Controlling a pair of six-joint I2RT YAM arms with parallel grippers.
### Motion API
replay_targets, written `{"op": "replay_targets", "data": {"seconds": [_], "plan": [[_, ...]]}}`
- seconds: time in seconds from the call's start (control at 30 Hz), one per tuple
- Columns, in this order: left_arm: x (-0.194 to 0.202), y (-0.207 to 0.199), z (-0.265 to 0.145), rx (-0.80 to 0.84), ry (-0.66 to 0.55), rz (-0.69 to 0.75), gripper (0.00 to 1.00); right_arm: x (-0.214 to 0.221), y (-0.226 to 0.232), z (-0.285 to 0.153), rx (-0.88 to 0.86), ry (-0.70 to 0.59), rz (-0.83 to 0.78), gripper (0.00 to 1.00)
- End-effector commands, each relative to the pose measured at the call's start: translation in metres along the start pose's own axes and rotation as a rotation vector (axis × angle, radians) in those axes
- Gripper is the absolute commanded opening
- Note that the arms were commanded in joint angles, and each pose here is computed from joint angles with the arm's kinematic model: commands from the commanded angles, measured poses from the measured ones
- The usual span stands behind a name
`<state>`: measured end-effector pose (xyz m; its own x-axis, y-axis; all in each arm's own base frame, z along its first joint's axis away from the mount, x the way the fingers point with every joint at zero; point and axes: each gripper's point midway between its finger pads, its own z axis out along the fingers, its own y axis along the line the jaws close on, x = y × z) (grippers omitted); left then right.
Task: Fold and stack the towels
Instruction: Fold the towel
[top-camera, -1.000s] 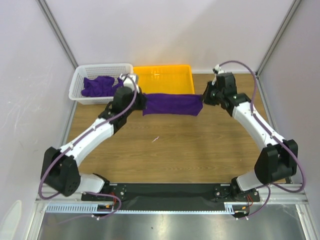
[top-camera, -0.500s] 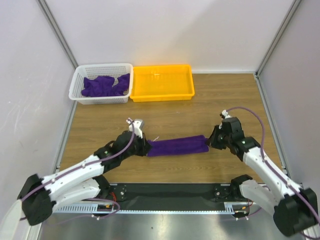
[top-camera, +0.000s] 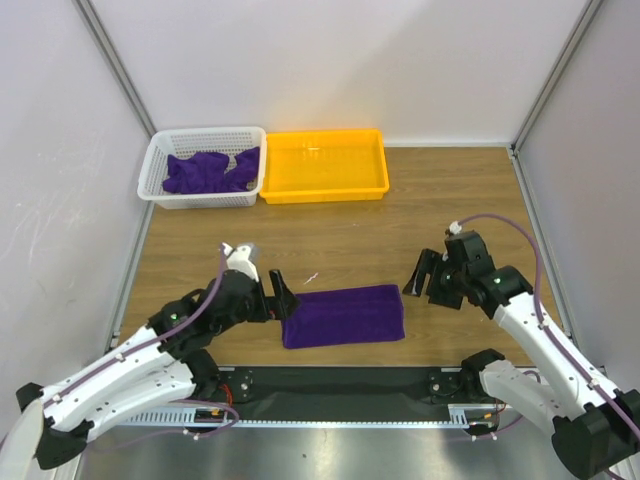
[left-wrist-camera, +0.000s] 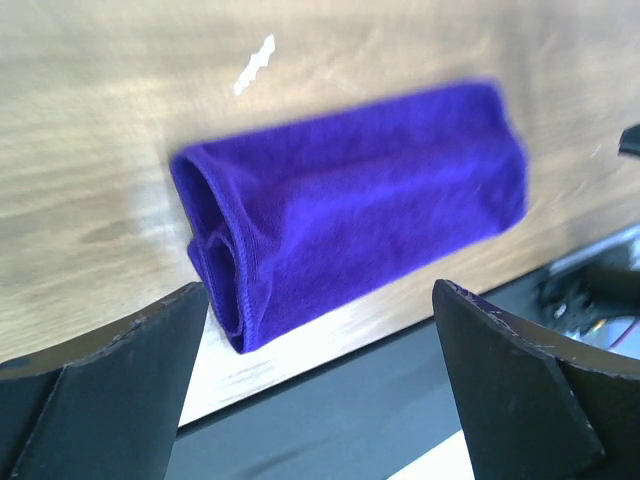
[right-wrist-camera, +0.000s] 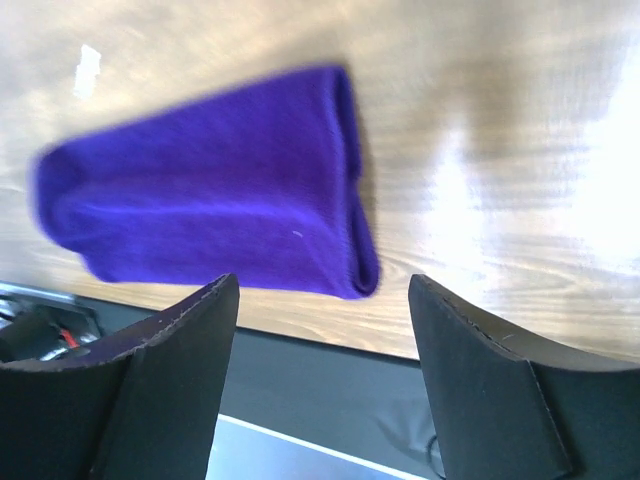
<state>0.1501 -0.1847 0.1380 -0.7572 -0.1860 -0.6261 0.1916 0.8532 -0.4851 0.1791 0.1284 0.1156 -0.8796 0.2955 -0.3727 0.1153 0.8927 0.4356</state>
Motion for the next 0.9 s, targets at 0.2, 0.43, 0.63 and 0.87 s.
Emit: {"op": "replay_targets", "data": {"seconds": [0.2,0.43,0.63,0.87], "plan": [[-0.003,0.008,0.024,-0.273,0.087,-0.131,1.0,-0.043,0.018,0.02,0.028,-0.083,0.065,0.71],[0.015,0.02,0.044,-0.377,0.156,-0.143,1.0,-0.038,0.005,0.056,0.093,-0.028,0.073,0.7],[0.024,0.021,0.059,-0.325,0.175,-0.208,1.0,-0.03,0.006,0.072,0.058,-0.009,0.096,0.7],[0.019,0.023,0.076,-0.299,0.168,-0.329,1.0,-0.028,0.001,0.094,0.084,0.026,0.094,0.68]]}}
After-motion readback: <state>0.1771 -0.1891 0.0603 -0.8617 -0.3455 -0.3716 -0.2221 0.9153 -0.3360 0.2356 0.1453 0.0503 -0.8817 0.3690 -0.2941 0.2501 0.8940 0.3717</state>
